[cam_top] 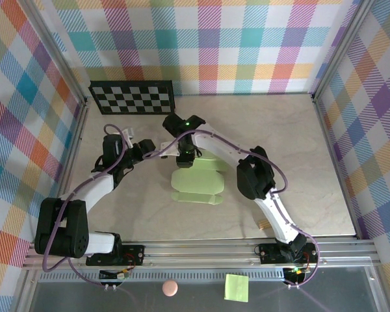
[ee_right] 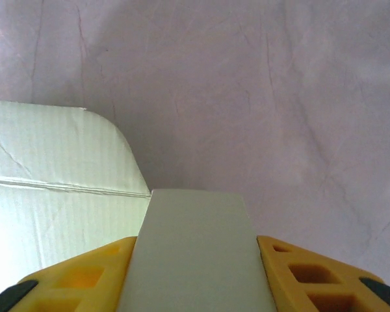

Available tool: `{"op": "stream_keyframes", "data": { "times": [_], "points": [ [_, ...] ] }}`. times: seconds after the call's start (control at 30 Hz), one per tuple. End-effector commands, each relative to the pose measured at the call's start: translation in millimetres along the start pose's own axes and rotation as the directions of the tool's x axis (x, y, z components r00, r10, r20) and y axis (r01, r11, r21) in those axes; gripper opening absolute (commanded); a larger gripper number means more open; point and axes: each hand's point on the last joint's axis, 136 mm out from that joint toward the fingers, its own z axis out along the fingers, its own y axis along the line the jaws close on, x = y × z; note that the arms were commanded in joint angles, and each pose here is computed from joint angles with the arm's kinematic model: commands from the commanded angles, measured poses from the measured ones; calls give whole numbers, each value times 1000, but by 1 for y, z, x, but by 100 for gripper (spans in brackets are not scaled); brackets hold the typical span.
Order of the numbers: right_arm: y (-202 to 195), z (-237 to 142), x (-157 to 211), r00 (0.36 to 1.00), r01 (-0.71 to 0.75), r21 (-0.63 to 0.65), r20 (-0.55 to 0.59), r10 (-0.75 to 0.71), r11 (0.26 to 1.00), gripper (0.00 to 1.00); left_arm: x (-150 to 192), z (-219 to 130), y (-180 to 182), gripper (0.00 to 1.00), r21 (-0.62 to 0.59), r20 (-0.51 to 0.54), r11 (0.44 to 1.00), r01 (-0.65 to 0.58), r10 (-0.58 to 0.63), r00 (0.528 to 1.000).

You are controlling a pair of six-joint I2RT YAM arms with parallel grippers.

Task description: Fold the paper box

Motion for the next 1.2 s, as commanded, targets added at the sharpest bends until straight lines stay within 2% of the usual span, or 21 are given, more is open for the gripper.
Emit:
{"op": "stream_keyframes", "data": {
  "times": [0.0, 0.07, 0.17, 0.27, 0.33, 0.43, 0.67, 0.77, 0.87, 0.93, 1.03, 1.17],
  "points": [
    [0, 13, 1, 996, 82, -8, -46, -82, 997, 30, 5, -1, -8, 46, 24, -80, 1000, 19, -17, 997],
    [-3, 19, -4, 996, 76, -8, -35, -76, 997, 31, 6, -1, -8, 44, 23, -96, 1000, 15, -13, 995],
    [-3, 26, -8, 998, 55, -17, -25, -55, 998, 37, 7, 0, -9, 48, 16, -121, 1000, 16, -14, 993],
    [-3, 17, -16, 1000, 16, -21, 17, -16, 1000, 48, 7, -2, -11, 51, 10, -138, 1000, 1, 0, 990],
    [-4, 5, -21, 998, -18, -21, 59, 19, 1000, 58, 7, -1, -13, 51, 19, -140, 1000, -1, 4, 990],
    [-7, -19, -26, 988, -88, -23, 129, 90, 996, 67, 8, 2, -16, 51, 17, -190, 1000, 6, -2, 982],
    [-16, -82, -21, 907, -299, -44, 298, 298, 953, 72, 12, 12, -33, 51, 38, -223, 999, -5, 13, 975],
    [-22, -103, -9, 836, -424, -49, 362, 411, 905, 72, 22, 20, -42, 51, 51, -247, 998, -25, 37, 968],
    [-36, -121, 15, 734, -573, -33, 423, 531, 819, 73, 36, 28, -51, 50, 75, -297, 997, -23, 45, 954],
    [-48, -128, 39, 634, -697, -6, 461, 621, 717, 73, 48, 33, -55, 49, 85, -327, 996, -33, 59, 943],
    [-51, -139, 66, 495, -807, -26, 516, 699, 590, 72, 63, 38, -59, 46, 91, -371, 995, -47, 78, 925],
    [-46, -141, 91, 365, -885, -65, 519, 773, 462, 70, 77, 41, -57, 45, 80, -404, 995, -63, 90, 910]
  ]
}}
